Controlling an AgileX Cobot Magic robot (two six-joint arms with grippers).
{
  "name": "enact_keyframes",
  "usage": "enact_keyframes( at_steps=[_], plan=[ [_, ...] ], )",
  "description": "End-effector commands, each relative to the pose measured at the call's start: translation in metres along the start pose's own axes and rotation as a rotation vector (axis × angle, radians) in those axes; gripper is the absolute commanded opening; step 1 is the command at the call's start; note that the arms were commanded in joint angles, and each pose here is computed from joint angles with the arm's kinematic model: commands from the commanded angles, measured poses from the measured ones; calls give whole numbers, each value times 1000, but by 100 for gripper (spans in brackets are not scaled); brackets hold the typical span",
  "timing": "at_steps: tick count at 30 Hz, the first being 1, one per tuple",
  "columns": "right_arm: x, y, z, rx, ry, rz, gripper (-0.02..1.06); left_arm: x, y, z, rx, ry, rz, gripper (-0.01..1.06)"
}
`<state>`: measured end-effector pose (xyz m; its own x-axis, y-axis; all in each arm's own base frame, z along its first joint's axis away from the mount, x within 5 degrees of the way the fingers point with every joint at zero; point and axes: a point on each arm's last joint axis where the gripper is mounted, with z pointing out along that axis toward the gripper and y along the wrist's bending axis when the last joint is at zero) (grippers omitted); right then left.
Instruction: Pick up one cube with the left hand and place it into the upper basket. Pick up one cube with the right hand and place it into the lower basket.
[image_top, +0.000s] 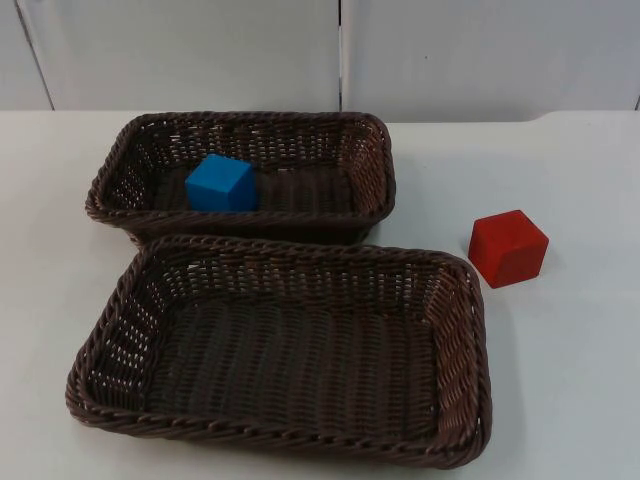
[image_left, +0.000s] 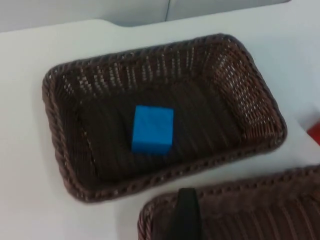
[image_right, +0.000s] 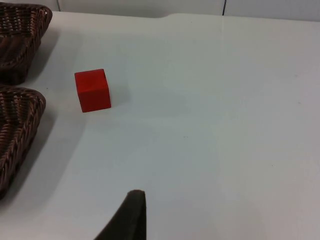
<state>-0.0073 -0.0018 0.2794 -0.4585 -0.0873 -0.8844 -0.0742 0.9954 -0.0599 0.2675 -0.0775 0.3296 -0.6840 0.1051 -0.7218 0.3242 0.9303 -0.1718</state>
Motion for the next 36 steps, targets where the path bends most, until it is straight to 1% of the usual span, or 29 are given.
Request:
enact_keyframes(
  at_steps=[1, 7, 8, 13, 14, 18, 27, 36],
  plan=[
    [-1, -1, -1, 6, -8, -2, 105, 7, -4, -10, 11, -25, -6, 68],
    [-1, -1, -1, 6, -8, -2, 105, 30, -7, -29, 14, -39, -7, 68],
    [-1, -1, -1, 6, -8, -2, 105, 30, -7, -29, 14, -39, -7, 68],
    [-1, -1, -1, 6, -8, -2, 105, 51, -8, -39, 15, -36, -9, 68],
    [-1, -1, -1, 6, -8, -2, 105, 51, -8, -39, 15, -36, -9, 68],
    [-1, -1, -1, 6, -8, -2, 105, 67, -8, -43, 17, -29, -14, 68],
    [-1, -1, -1, 6, -8, -4, 105, 69, -11, -58, 15, -75, 4, 68],
    [-1, 0, -1, 3, -8, -2, 105, 69, -11, -61, 14, -87, 7, 68]
  ],
)
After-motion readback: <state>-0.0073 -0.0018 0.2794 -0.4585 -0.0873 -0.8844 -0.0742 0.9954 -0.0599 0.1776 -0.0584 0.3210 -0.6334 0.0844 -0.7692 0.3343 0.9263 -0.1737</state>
